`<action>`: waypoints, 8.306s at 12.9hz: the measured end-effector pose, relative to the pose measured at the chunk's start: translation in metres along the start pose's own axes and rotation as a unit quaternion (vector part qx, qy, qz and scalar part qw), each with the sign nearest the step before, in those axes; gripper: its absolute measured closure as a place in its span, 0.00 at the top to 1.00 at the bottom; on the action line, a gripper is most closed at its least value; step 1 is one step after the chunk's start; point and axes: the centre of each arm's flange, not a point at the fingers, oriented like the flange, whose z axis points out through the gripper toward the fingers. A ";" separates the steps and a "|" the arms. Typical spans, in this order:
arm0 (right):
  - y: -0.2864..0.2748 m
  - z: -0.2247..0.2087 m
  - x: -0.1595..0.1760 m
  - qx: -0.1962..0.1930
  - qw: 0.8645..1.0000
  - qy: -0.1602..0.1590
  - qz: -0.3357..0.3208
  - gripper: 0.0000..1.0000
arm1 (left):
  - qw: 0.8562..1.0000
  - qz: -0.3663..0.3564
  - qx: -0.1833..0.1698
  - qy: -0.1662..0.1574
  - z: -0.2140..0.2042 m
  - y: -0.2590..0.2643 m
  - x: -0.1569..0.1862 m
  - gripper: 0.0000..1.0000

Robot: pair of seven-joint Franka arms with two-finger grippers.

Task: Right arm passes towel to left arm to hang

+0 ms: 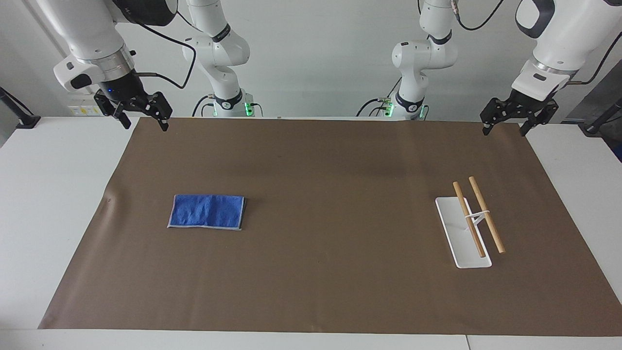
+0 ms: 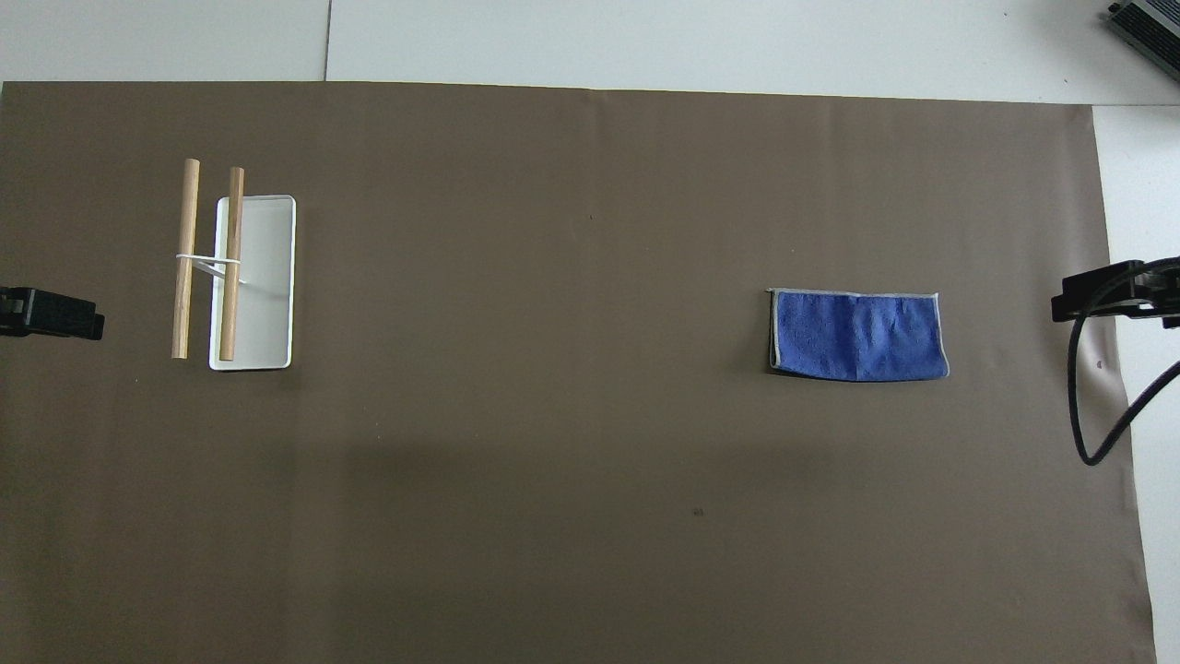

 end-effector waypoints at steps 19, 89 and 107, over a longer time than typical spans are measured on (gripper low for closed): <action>0.000 0.015 0.001 0.000 1.000 0.006 0.000 1.00 | 1.000 0.000 0.000 0.000 0.000 0.000 0.000 1.00; -0.373 0.124 -0.027 0.595 0.795 0.020 0.115 0.04 | 0.870 -0.378 -0.318 0.001 0.069 0.180 0.003 1.00; -0.375 0.131 -0.025 0.599 0.791 0.027 0.123 0.04 | 0.776 -0.519 -0.358 0.007 0.073 0.208 0.003 0.08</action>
